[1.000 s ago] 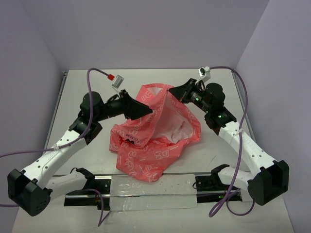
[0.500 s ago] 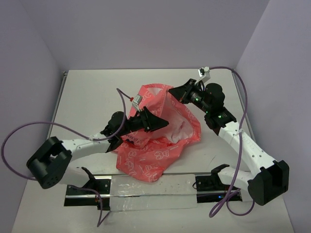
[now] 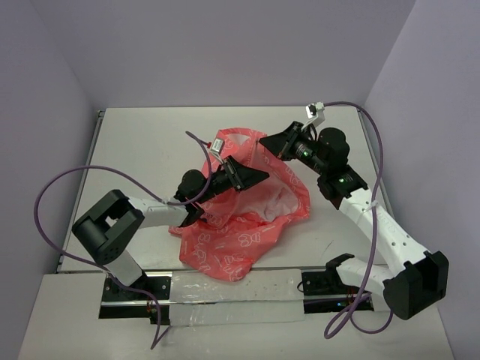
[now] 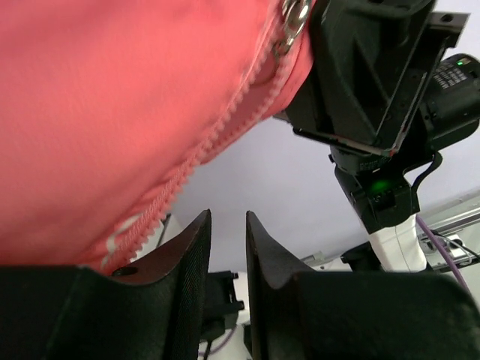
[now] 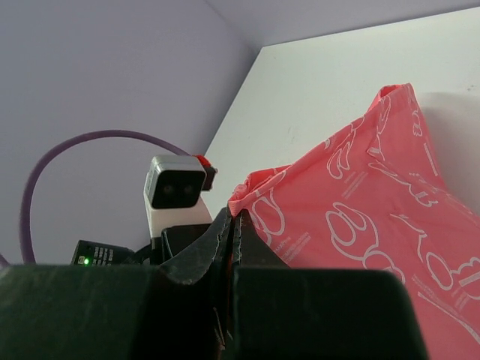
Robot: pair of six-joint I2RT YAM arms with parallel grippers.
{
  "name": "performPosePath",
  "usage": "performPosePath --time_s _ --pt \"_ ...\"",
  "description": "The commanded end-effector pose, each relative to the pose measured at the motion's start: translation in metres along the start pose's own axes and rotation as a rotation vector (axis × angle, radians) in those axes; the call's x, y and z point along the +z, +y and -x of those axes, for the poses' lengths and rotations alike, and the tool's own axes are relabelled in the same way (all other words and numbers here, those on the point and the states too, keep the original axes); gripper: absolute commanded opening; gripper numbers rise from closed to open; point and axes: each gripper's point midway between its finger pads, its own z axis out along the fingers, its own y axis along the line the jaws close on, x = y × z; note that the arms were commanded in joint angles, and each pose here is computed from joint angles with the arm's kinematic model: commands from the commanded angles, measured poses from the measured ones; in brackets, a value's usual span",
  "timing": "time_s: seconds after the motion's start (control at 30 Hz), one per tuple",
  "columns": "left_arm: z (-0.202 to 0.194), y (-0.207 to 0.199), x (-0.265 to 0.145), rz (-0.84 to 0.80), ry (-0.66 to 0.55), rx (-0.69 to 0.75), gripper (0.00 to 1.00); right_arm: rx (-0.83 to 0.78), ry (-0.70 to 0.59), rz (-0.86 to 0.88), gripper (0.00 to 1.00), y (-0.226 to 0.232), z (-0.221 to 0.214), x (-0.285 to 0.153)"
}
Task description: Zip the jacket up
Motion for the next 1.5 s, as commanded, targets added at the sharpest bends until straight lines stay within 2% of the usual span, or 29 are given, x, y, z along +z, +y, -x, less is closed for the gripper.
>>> performPosePath --time_s 0.0,0.17,0.23,0.37,0.7,0.83,1.03,1.2,1.3,1.47 --pt "0.039 -0.046 0.006 -0.167 -0.136 0.156 0.32 -0.049 -0.098 0.136 0.00 0.049 0.036 -0.018" --pt "0.065 -0.049 -0.007 -0.208 -0.184 0.182 0.43 -0.057 -0.076 0.161 0.00 0.054 0.033 -0.021" --pt "0.075 -0.045 -0.012 -0.208 -0.205 0.170 0.43 -0.060 -0.059 0.183 0.00 0.058 0.031 -0.022" --pt "0.083 -0.057 -0.015 -0.281 -0.214 0.183 0.39 -0.061 -0.039 0.205 0.00 0.063 0.030 -0.022" --pt "0.081 -0.077 -0.010 -0.401 -0.172 0.177 0.37 -0.048 -0.008 0.232 0.00 0.064 0.022 -0.020" --pt "0.084 -0.090 -0.011 -0.445 -0.179 0.168 0.32 -0.039 0.005 0.239 0.00 0.062 0.018 -0.018" --pt "0.089 -0.099 -0.017 -0.421 -0.217 0.200 0.30 -0.023 0.010 0.249 0.00 0.061 0.019 -0.020" --pt "0.107 -0.084 -0.014 -0.238 -0.277 0.229 0.39 0.044 0.040 0.290 0.00 0.044 0.024 -0.025" --pt "0.111 -0.079 -0.014 -0.177 -0.291 0.249 0.43 0.049 0.107 0.361 0.00 0.045 0.020 -0.027" --pt "0.109 -0.089 -0.014 -0.141 -0.269 0.248 0.42 0.032 0.175 0.389 0.00 0.046 0.015 -0.023"
